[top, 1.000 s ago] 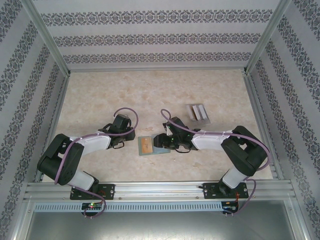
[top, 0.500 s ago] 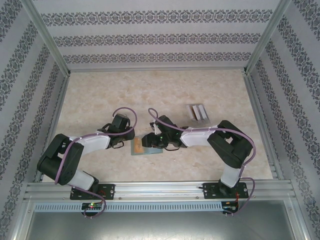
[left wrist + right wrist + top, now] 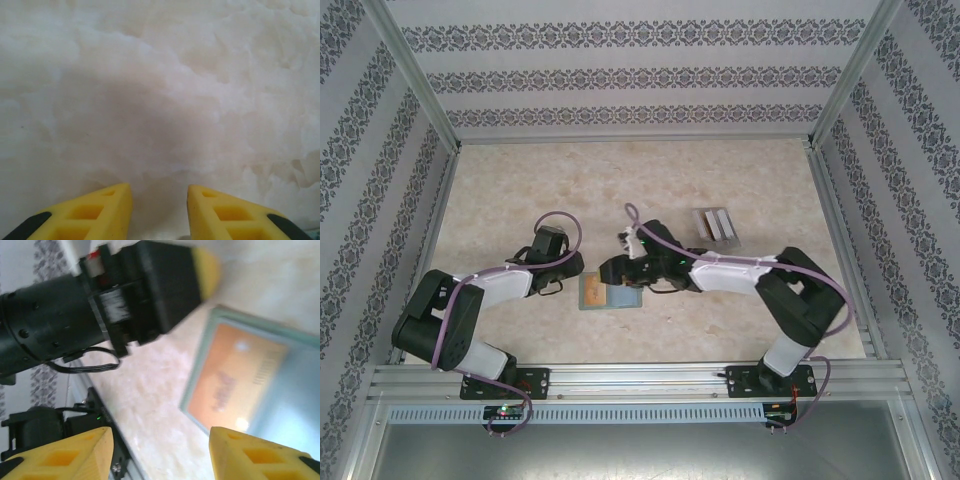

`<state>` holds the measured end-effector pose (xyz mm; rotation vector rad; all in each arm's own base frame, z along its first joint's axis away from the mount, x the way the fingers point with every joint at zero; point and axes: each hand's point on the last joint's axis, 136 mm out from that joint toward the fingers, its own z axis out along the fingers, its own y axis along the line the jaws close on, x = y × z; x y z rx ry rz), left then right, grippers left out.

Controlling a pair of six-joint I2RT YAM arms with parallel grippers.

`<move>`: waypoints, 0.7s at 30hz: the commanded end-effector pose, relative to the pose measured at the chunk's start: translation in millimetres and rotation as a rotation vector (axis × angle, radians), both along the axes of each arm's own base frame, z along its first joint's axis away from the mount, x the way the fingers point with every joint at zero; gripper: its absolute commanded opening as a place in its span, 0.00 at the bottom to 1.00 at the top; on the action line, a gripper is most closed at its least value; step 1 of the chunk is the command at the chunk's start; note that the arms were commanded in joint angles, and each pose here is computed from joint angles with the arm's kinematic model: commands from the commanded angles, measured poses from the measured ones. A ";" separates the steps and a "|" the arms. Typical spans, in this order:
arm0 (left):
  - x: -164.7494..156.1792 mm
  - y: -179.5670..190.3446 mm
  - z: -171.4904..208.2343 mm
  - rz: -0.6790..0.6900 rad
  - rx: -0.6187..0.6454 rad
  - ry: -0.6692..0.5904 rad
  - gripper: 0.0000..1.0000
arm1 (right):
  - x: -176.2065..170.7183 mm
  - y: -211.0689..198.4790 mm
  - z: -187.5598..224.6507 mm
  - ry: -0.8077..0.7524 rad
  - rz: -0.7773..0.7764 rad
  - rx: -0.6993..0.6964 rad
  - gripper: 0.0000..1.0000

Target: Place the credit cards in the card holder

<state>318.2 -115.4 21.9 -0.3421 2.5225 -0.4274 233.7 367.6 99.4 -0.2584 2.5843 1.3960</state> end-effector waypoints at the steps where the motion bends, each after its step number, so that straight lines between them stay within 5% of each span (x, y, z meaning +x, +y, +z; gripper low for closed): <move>1: -3.3 15.3 -5.5 0.051 0.025 0.011 0.36 | 7.2 -39.0 -25.0 0.003 -0.114 -0.133 0.56; 9: -3.4 17.9 -4.8 0.059 0.034 0.005 0.36 | 1.9 -50.8 -59.8 0.047 -0.159 -0.243 0.55; 21: -4.0 14.7 -8.1 0.050 0.021 0.020 0.37 | -0.9 -34.1 -70.3 0.089 -0.126 -0.233 0.55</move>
